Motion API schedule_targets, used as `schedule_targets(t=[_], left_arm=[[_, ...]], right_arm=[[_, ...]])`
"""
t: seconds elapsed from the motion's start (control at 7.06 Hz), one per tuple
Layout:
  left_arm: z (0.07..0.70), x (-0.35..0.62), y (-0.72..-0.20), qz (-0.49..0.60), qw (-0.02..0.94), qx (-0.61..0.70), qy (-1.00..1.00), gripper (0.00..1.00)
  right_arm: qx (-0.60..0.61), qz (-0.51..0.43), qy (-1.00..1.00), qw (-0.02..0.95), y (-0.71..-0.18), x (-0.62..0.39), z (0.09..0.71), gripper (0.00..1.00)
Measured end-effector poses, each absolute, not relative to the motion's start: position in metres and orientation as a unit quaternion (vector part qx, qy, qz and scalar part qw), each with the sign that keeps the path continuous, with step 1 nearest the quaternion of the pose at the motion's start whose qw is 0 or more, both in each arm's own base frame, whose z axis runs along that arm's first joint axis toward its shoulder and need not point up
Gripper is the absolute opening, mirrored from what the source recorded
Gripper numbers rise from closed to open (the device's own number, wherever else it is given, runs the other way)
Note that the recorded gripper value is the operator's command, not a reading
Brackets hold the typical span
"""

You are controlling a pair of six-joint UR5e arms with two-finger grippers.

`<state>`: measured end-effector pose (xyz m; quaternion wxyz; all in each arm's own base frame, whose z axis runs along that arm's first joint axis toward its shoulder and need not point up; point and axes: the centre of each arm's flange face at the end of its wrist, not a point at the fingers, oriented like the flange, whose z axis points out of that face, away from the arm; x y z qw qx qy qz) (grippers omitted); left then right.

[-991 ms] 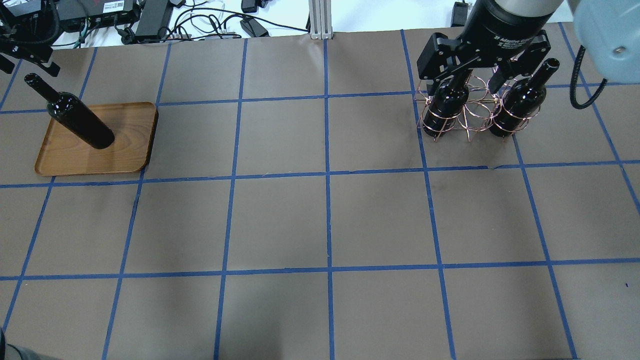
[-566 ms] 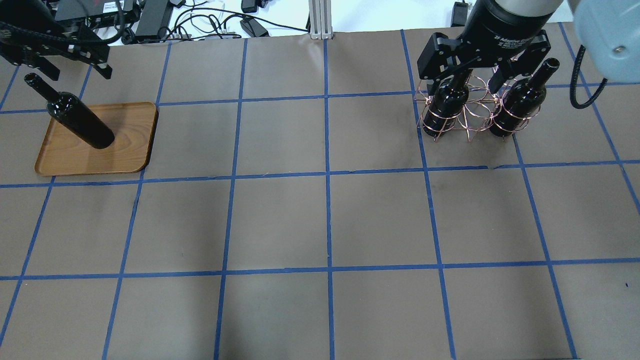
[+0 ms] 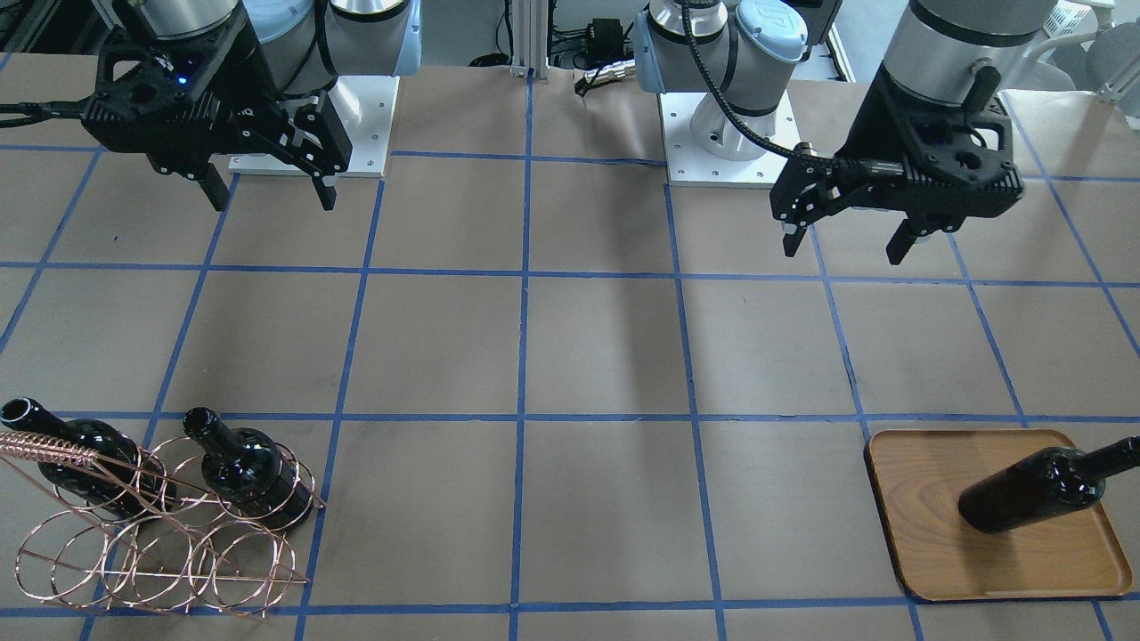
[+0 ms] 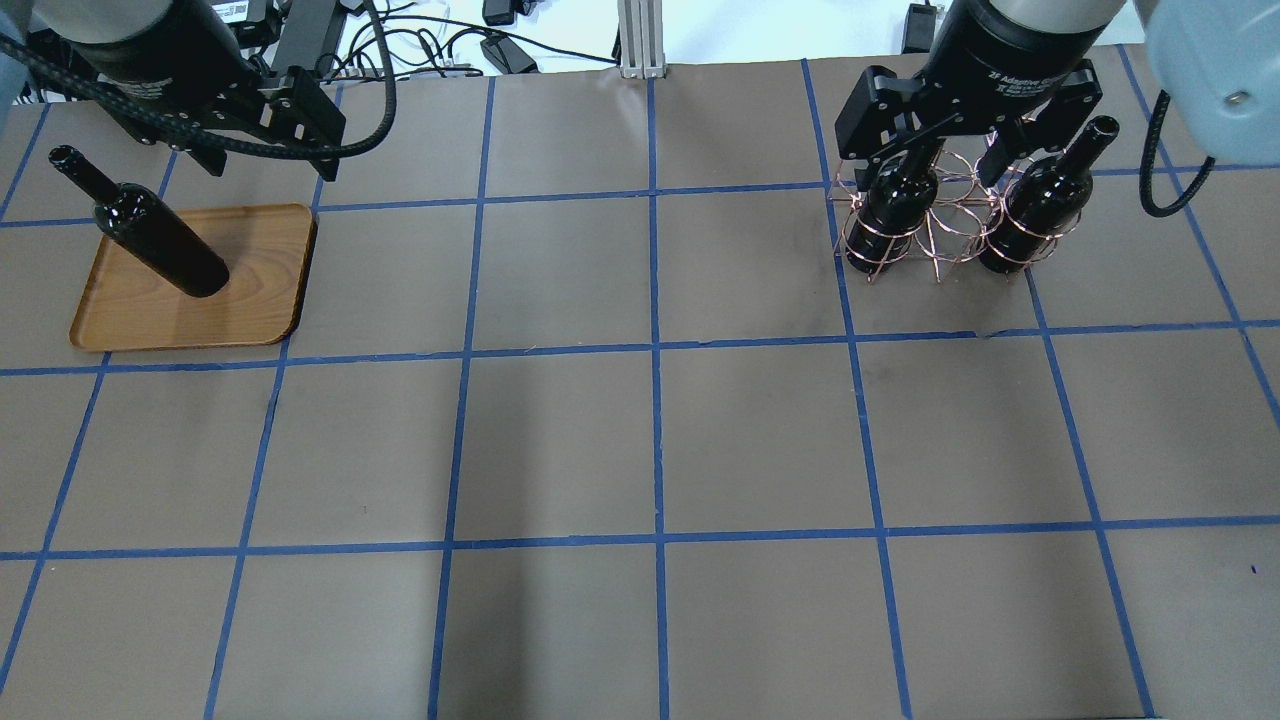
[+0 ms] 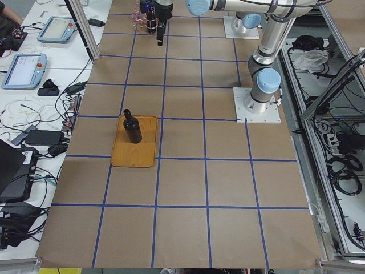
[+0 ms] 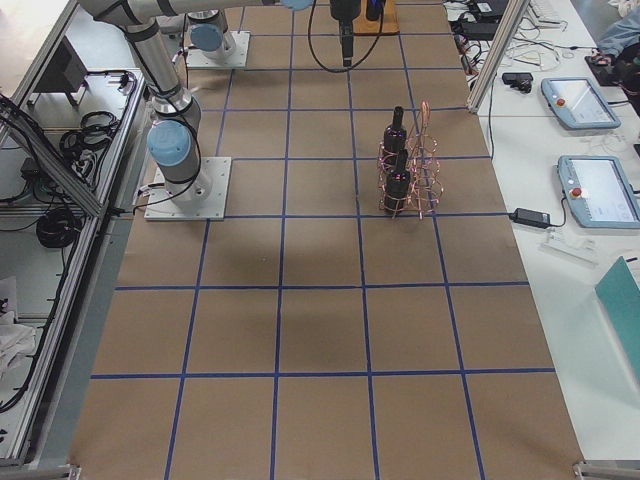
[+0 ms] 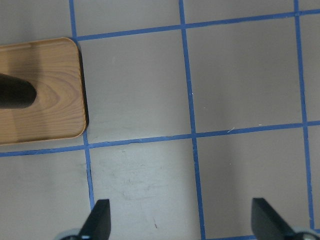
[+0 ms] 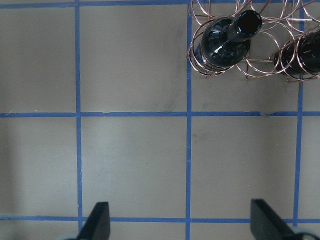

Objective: Take wine from basket and place on tray

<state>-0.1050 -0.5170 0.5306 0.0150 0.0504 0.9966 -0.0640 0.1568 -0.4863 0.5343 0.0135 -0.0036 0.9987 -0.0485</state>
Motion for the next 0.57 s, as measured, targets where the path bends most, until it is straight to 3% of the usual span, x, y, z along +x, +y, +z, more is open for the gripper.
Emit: schedule_targets(t=[0.57], left_arm=[[0.5302,-0.1184,-0.5102,-0.063,0.017,0.061,0.996,1.00]], right_arm=[[0.001,-0.047,0.999,0.007,-0.4851,0.1554,0.5366,1.00]])
